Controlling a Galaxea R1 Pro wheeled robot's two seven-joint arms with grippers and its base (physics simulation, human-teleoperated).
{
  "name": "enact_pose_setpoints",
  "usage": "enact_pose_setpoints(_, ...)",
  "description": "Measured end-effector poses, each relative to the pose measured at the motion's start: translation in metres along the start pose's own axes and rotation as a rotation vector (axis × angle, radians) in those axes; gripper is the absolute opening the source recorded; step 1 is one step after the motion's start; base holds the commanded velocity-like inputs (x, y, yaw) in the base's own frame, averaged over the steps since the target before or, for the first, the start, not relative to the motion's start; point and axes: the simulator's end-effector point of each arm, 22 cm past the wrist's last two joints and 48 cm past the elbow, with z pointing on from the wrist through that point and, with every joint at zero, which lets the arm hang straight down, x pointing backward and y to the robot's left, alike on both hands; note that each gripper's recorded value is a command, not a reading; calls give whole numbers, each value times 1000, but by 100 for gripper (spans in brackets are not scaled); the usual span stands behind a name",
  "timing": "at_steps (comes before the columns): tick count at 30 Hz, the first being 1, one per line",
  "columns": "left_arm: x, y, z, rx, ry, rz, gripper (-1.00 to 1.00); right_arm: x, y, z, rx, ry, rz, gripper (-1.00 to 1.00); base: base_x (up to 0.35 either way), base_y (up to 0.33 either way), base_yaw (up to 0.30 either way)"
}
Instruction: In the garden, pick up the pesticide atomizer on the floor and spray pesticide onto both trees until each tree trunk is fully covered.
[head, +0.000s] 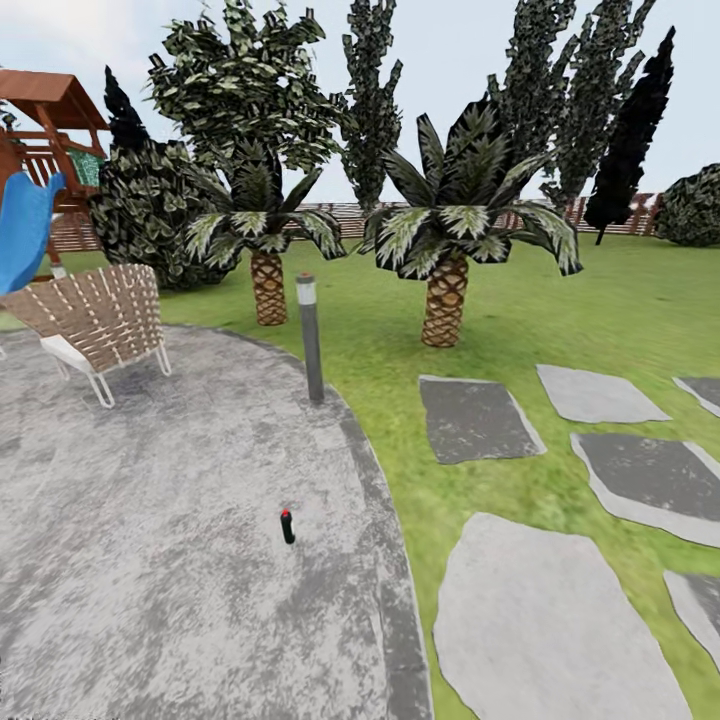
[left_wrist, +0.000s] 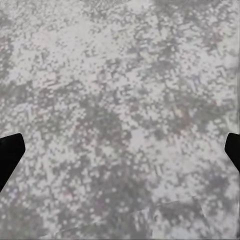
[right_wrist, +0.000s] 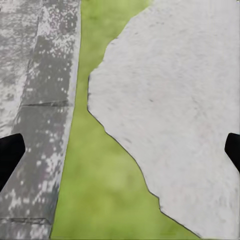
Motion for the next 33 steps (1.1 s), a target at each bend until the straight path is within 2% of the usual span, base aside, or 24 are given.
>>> enact_pose_setpoints(27,-1,3,0,-7,-1,-17,100,0,0,0,0,0,0,100,228,-238,227)
enact_pose_setpoints(33,-1,3,0,-7,-1,-17,100,1,0,0,-1,1,0,100,245,-230,106)
